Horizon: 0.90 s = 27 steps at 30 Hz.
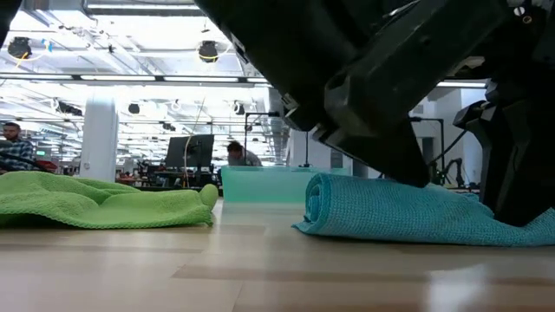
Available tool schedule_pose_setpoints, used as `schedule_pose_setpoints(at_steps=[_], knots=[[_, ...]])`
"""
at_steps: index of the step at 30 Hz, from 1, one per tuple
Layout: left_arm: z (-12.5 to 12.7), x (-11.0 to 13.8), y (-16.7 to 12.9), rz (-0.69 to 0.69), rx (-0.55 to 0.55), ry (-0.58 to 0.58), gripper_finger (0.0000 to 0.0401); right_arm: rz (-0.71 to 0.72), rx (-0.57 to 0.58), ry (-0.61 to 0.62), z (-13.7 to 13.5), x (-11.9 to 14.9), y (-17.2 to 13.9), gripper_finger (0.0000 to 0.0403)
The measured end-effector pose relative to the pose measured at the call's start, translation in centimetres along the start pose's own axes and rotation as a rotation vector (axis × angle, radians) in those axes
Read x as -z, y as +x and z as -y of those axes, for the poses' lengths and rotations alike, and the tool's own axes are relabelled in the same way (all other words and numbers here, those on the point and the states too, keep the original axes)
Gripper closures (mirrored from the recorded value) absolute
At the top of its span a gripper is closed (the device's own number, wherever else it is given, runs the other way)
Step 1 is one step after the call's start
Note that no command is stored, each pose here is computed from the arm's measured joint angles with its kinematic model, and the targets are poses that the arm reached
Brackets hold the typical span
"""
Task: Roll microfiber towels into tight, uniform cylinder then place into a basket
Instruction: Roll the blue microfiber cloth
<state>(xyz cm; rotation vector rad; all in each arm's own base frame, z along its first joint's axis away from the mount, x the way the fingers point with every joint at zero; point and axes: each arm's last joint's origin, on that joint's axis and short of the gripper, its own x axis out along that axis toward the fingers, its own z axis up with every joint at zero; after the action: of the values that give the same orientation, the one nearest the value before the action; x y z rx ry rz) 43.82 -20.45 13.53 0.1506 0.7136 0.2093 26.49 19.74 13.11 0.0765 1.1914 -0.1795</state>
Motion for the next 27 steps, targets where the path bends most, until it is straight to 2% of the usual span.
schedule_pose_setpoints(at_steps=[11, 21, 27], knots=[[-0.3, 1.1, -0.1, -0.113, -0.01, -0.066, 0.0401, 0.0, 0.0, 0.001, 0.0, 0.0, 0.0, 0.0285], [-0.2, 1.6, -0.4, -0.213, 0.079, -0.128, 0.0401, 0.004, -0.003, 0.044, 0.0, -0.1, 0.0, 0.0285], [-0.4, 1.9, -0.4, -0.247, 0.078, -0.12, 0.0401, 0.013, -0.002, 0.047, 0.0, -0.1, 0.0, 0.0285]])
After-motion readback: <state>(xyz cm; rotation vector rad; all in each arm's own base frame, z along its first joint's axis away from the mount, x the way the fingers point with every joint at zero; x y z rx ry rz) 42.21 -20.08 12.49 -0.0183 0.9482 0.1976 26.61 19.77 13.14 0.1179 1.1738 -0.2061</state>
